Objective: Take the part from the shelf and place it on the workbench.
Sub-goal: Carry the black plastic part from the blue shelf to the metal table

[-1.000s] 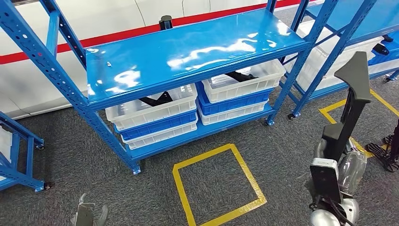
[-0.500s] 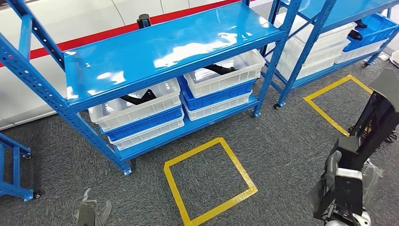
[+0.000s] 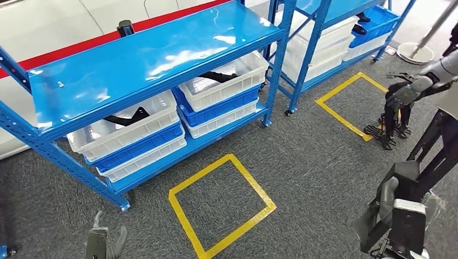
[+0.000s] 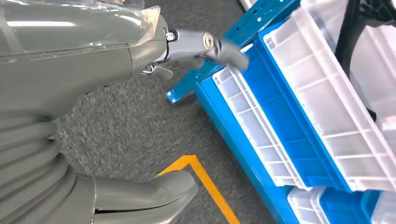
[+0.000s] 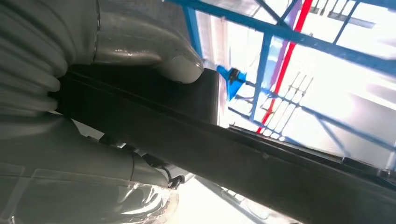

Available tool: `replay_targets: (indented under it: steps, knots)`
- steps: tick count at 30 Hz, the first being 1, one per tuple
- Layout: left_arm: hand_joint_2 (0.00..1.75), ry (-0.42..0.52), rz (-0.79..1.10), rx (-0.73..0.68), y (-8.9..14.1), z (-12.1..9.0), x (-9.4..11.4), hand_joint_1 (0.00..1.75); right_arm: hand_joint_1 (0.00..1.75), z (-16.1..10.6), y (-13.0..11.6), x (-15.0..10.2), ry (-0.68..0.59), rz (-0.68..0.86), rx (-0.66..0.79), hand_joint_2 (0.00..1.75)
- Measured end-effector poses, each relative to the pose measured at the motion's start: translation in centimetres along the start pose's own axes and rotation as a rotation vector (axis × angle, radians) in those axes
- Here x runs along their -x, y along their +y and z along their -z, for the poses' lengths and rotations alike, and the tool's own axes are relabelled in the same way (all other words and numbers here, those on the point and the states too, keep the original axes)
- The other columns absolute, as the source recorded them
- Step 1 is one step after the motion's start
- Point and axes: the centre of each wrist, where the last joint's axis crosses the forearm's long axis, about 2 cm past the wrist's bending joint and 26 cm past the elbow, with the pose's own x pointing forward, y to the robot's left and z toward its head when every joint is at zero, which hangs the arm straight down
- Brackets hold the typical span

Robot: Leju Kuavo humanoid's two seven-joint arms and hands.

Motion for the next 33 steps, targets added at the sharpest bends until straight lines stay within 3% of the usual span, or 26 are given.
replay_targets:
  steps: [17,33]
  knots:
    - [1.75,-0.051,-0.07,-0.03,0.4,-0.2,-1.9,0.0,1.75,-0.8,-0.2,-0.1,0.005,0.038,0.019,1.75]
    - [1.75,-0.094,-0.104,-0.071,1.1,-0.8,-3.4,0.0,1.75,-1.4,1.6,-3.0,-0.041,0.12,0.013,1.75]
